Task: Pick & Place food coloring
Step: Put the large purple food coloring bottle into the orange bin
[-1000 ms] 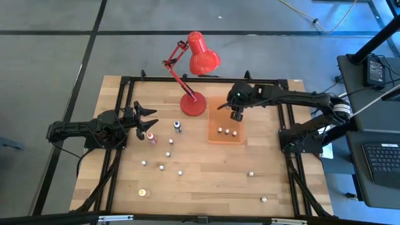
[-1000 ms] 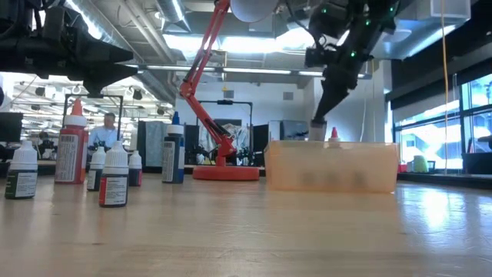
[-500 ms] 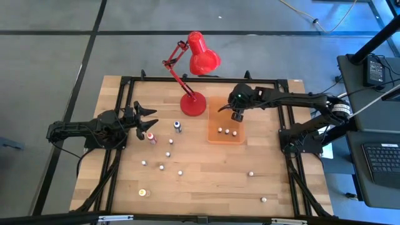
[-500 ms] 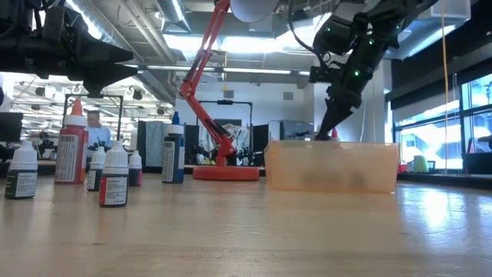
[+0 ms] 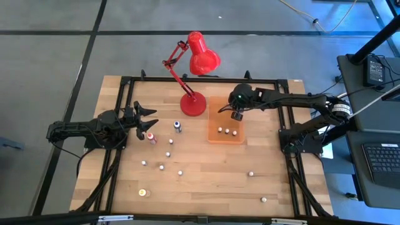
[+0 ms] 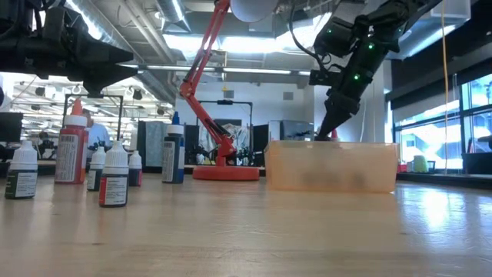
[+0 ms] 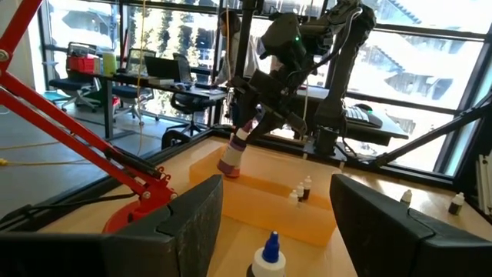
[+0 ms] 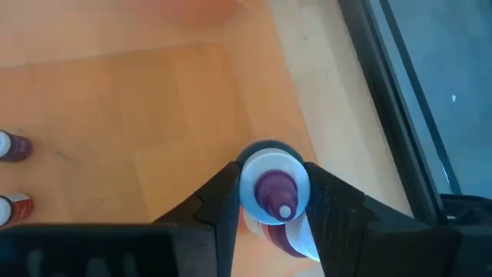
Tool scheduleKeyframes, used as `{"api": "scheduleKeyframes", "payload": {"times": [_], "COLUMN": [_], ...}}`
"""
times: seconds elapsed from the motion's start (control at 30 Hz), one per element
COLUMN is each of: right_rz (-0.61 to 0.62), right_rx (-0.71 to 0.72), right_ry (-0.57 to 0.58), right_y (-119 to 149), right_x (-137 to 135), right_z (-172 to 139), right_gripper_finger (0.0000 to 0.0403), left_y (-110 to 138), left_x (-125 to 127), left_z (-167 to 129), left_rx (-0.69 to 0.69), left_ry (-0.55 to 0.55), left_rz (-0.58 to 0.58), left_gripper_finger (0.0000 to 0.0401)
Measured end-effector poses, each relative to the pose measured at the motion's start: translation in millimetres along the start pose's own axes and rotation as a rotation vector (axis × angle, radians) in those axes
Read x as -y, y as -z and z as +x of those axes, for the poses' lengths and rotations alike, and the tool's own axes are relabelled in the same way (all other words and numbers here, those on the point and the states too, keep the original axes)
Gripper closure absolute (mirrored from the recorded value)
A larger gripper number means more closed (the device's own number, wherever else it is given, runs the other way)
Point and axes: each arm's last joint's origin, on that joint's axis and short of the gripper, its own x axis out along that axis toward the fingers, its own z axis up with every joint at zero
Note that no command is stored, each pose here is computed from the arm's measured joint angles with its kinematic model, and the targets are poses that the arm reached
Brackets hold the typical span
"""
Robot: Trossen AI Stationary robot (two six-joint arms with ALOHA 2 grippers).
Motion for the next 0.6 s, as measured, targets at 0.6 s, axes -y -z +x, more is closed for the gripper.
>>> {"api": "scheduleKeyframes", "payload": {"times": [0.6], "right_rz": [0.008], "right_rx": [-0.004], "right_ry": [-0.003], "right_y": [0.4], "right_x": [-0.2], "right_z": [0.0], "right_gripper_finger": [0.0269], "left_y": [0.0], "left_x": [0.0], "left_z": [0.0], "left_rx": [0.0], "left_ry": [0.0], "left_rz": [0.001], "left_gripper_finger": [0.0166]}}
